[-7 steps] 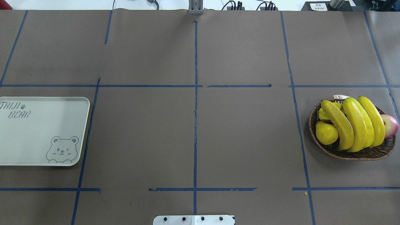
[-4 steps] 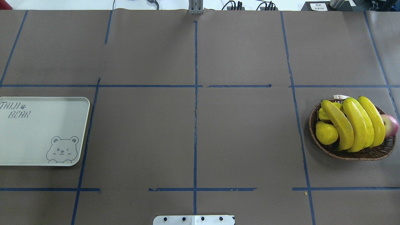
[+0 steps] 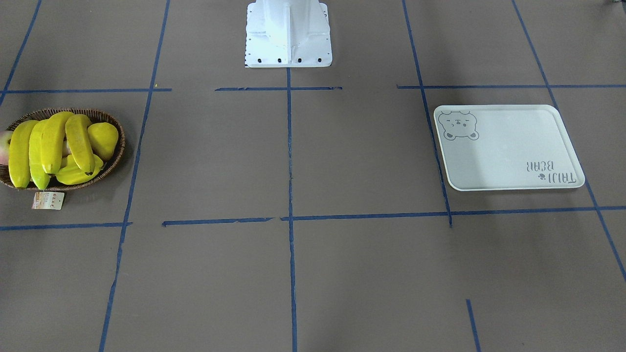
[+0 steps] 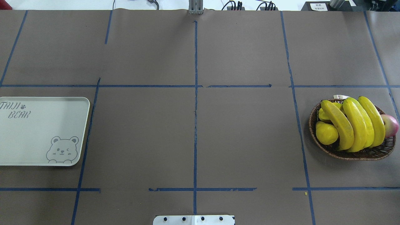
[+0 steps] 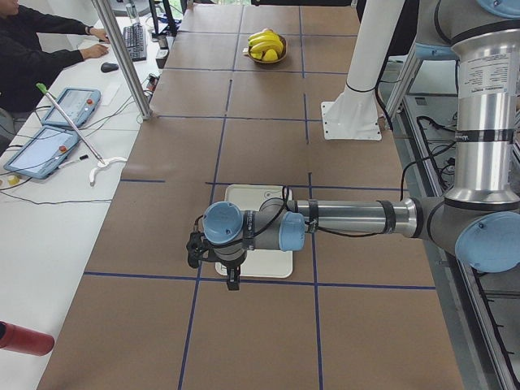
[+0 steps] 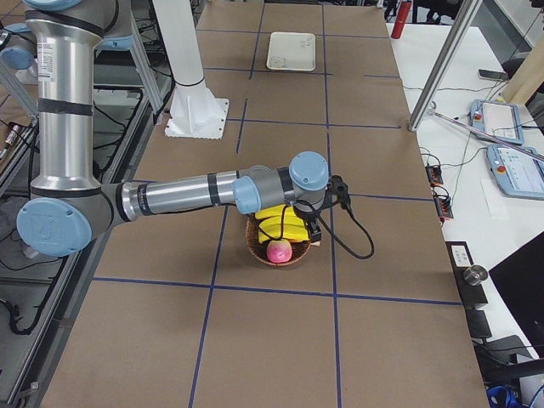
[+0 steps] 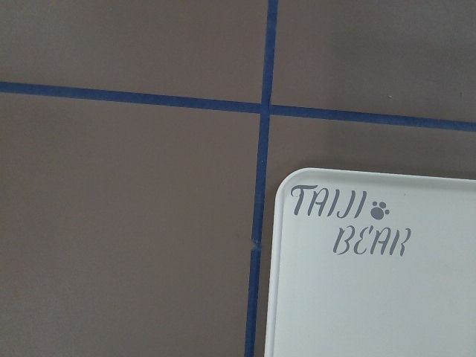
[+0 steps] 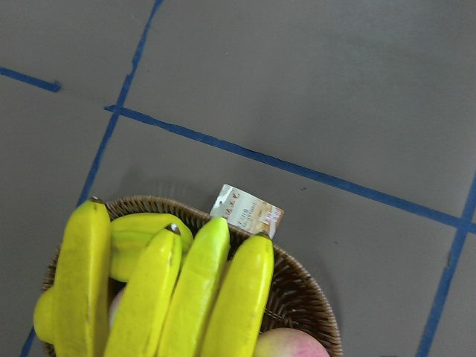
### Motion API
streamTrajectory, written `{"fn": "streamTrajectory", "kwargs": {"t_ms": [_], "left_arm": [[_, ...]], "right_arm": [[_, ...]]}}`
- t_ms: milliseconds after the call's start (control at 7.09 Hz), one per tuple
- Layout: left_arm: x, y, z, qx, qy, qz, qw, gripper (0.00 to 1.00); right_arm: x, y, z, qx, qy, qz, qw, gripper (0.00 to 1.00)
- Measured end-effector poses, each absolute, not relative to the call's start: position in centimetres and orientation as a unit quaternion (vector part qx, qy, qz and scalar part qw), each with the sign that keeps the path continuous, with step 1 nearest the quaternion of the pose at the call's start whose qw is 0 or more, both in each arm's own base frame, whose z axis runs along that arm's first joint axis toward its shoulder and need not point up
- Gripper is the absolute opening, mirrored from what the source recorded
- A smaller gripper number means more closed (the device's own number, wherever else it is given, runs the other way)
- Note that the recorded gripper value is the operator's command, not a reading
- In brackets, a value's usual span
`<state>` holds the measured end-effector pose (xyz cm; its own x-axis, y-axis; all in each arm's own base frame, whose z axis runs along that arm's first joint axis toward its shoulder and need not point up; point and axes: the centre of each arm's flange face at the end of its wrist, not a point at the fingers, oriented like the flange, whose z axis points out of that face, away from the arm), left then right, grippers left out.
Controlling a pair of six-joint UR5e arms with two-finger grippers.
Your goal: Transfer all bananas from basket to plate
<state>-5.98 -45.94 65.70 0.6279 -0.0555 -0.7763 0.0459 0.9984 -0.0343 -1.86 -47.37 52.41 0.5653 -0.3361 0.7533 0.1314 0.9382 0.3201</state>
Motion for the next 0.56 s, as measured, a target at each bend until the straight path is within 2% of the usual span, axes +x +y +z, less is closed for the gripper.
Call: {"fn": "streamTrajectory", "kwargs": {"t_ms": [282, 564], "left_arm": [[-6.0, -45.9, 66.0, -0.006, 0.431, -0.028, 0.902, 1.00], [-6.0, -45.9, 66.0, -0.006, 0.431, -0.028, 0.902, 1.00]], "right_arm": [[-7.8, -47.2, 47.4, 0.110, -0.408, -0.100, 0.901, 1.00], [-12.2, -46.1, 45.0, 0.119, -0.414, -0.075, 0.899, 0.98]]}}
